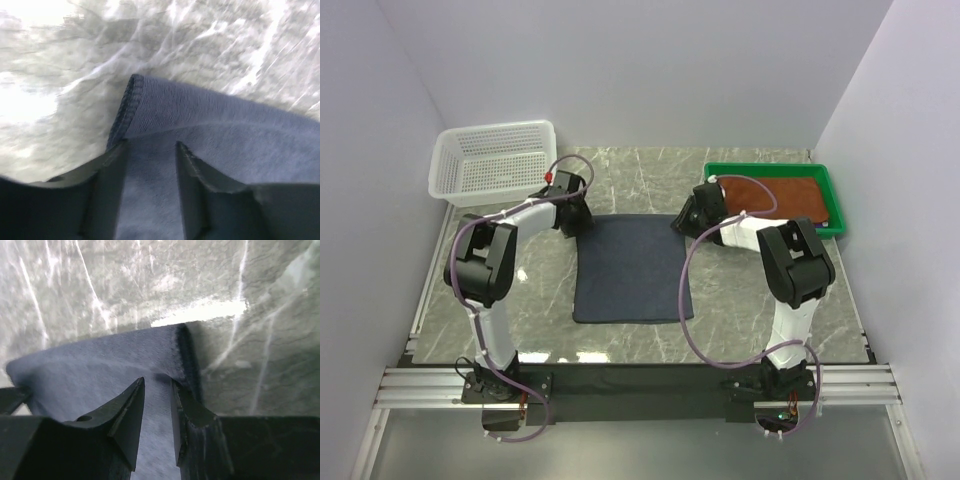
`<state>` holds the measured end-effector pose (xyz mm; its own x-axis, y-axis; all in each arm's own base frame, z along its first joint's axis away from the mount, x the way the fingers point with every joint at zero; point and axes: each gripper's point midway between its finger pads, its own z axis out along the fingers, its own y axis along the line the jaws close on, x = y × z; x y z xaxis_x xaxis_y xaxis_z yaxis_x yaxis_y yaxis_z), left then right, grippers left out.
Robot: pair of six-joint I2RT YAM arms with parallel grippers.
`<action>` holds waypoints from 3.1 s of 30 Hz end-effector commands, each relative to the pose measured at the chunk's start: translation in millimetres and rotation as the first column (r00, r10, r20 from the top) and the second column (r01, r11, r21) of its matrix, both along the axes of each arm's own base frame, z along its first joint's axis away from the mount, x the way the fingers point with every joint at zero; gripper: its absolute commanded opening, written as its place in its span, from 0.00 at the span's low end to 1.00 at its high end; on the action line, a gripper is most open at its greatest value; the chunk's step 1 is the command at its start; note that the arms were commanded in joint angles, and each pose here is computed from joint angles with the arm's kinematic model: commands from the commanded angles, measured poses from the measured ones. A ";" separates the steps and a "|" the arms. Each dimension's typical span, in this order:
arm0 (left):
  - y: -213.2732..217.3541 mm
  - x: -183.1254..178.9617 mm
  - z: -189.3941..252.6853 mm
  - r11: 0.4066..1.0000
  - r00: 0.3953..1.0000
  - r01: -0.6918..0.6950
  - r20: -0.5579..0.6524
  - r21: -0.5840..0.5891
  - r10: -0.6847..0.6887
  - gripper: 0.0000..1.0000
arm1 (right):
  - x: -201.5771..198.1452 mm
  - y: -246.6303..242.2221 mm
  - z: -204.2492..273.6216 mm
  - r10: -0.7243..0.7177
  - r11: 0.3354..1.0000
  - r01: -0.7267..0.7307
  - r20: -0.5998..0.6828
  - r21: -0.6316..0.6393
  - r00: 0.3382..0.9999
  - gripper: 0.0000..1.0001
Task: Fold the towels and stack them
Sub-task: Fold the towel
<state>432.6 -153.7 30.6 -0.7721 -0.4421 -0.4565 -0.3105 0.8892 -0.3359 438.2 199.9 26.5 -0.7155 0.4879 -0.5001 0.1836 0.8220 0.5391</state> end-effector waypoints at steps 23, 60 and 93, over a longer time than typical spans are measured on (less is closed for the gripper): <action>38.7 -8.7 119.3 0.828 0.866 0.407 0.125 0.386 -0.484 0.95 | 51.5 -6.9 66.8 0.851 0.392 -0.752 -0.101 -0.530 0.515 0.62; 33.6 -15.1 91.9 0.798 0.859 0.455 0.042 0.395 -0.511 0.91 | 39.7 -3.1 -6.2 0.885 0.291 -0.870 -0.232 -0.399 0.403 0.41; 11.5 50.0 18.9 0.617 0.671 0.710 -0.058 0.338 -0.740 0.54 | 33.9 -2.0 -17.4 0.879 0.285 -0.863 -0.246 -0.417 0.409 0.00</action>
<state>475.5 -133.5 48.8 -0.7543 0.4016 -0.5193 0.4582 0.8886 0.0217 474.7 197.3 19.0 -0.5692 -0.6706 -0.4757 -0.7917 0.6033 0.0968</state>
